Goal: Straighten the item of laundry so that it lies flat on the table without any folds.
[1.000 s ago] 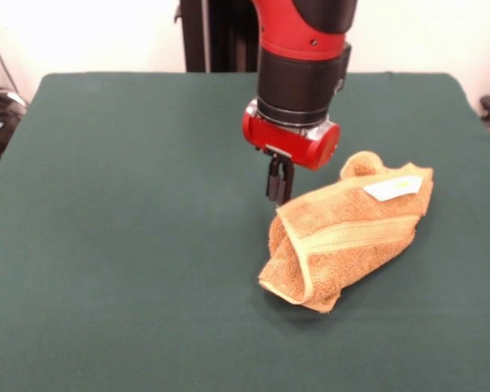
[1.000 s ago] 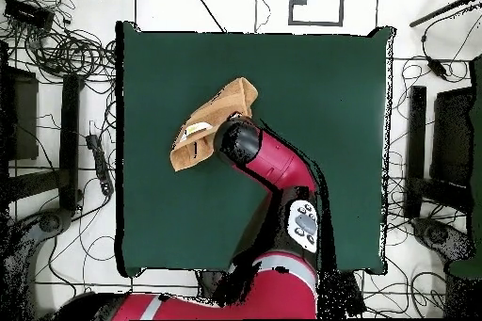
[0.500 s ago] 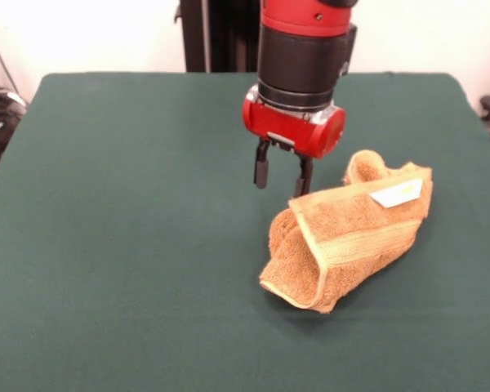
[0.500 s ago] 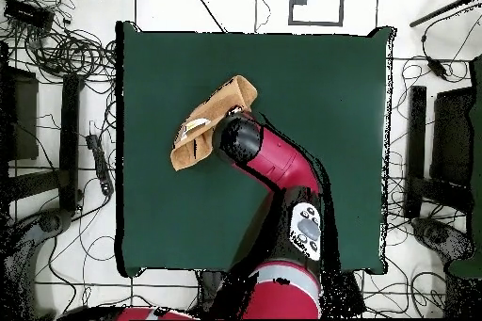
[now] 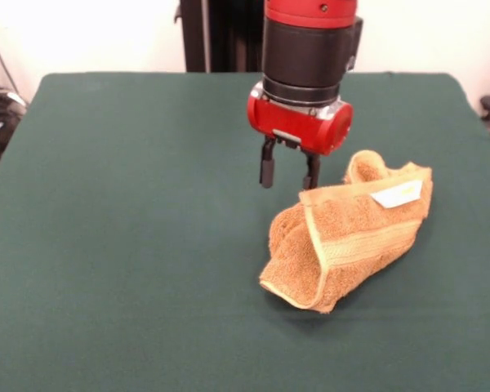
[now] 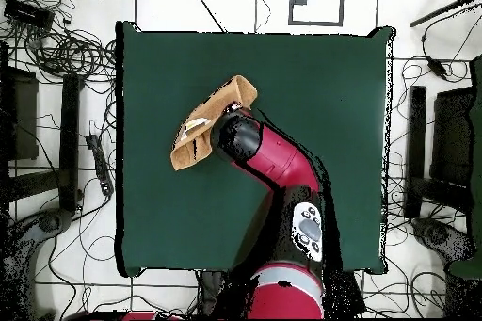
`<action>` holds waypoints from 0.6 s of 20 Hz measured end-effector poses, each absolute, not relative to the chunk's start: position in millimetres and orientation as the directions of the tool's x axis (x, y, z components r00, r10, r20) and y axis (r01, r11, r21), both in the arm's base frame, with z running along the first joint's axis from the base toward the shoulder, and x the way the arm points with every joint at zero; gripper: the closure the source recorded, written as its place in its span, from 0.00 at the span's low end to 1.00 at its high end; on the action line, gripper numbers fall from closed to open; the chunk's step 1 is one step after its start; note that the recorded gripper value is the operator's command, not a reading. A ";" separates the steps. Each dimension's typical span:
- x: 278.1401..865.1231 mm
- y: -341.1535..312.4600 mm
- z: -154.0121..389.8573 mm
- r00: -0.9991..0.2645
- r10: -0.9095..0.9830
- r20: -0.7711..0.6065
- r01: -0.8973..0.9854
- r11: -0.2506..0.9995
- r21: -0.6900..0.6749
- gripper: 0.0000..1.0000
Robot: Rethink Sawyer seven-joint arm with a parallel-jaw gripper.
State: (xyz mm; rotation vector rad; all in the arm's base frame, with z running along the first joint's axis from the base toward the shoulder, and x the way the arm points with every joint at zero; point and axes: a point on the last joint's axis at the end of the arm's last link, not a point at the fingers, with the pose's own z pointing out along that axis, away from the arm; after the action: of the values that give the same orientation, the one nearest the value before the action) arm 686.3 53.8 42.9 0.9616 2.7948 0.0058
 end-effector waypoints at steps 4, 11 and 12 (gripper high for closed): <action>691.4 55.9 39.3 -0.766 0.620 -0.169 0.614 0.784 0.091 0.00; 707.4 52.5 30.4 -0.744 0.634 -0.211 0.615 0.773 0.157 0.00; 708.5 52.3 29.8 -0.743 0.633 -0.216 0.613 0.774 0.161 0.00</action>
State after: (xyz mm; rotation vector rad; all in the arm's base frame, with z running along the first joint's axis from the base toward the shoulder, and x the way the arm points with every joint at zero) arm 708.5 52.3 29.8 0.9704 2.7100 0.1154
